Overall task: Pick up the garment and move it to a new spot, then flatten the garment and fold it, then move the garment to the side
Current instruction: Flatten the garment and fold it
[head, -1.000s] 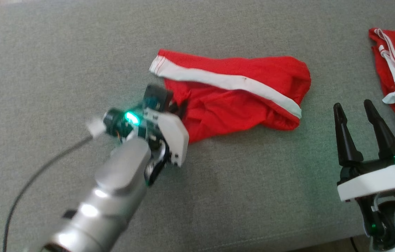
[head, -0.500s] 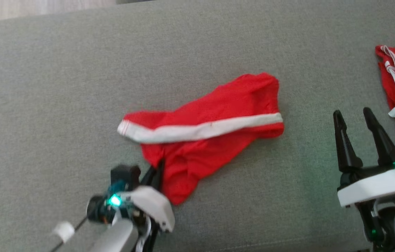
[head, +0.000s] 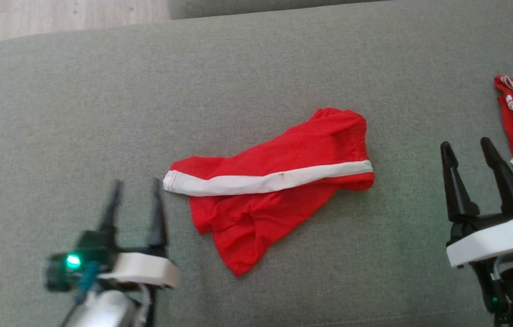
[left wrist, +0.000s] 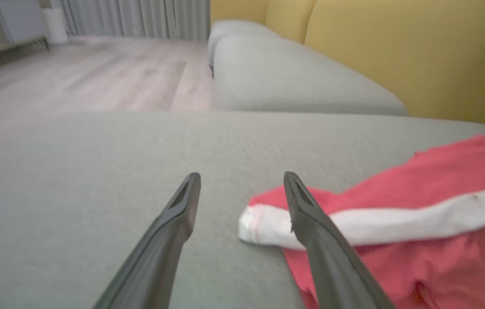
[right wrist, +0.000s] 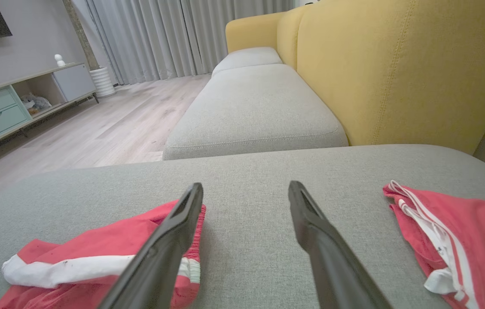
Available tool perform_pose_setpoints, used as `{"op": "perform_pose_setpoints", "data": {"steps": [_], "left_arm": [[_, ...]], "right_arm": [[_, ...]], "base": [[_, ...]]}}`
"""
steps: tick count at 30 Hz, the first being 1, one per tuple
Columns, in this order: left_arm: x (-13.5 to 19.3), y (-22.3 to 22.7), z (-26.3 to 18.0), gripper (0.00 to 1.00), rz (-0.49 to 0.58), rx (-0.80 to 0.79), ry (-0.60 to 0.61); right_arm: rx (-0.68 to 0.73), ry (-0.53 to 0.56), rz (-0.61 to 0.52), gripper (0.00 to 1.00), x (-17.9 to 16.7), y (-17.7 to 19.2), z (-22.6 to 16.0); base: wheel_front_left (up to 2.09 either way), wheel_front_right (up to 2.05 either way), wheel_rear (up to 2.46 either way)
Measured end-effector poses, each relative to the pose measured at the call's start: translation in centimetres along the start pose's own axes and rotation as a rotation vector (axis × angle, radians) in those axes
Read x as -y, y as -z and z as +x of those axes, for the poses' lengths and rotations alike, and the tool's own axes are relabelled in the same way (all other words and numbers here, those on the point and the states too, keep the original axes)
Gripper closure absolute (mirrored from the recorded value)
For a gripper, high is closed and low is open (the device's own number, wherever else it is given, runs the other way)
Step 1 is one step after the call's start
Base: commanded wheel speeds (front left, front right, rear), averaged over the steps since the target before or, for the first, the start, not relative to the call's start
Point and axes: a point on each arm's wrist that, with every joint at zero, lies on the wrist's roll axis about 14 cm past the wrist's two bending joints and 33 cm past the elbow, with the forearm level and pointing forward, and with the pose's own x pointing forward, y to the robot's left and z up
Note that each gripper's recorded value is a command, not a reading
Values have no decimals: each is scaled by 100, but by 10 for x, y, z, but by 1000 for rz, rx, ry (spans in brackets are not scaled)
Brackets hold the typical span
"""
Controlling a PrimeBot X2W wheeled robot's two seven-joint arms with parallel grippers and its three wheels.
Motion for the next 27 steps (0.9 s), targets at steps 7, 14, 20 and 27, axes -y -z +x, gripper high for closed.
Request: {"op": "perform_pose_setpoints", "data": {"steps": [7, 14, 20, 27], "left_arm": [[-51, -62, -6, 0, 153, 187, -75], [-93, -78, -14, 0, 224, 149, -136], [-98, -55, -24, 0, 185, 21, -137], [-95, -56, -23, 0, 181, 17, -134]], "right_arm": [[4, -13, -24, 0, -3, -7, -1], [-2, -27, -48, 0, -5, -10, -2], [-8, -30, -53, 0, -6, -10, -3], [-16, -25, -52, 0, -4, -7, -2]], "base": [[0, 0, 0], [0, 0, 0], [0, 0, 0], [0, 0, 0]]}}
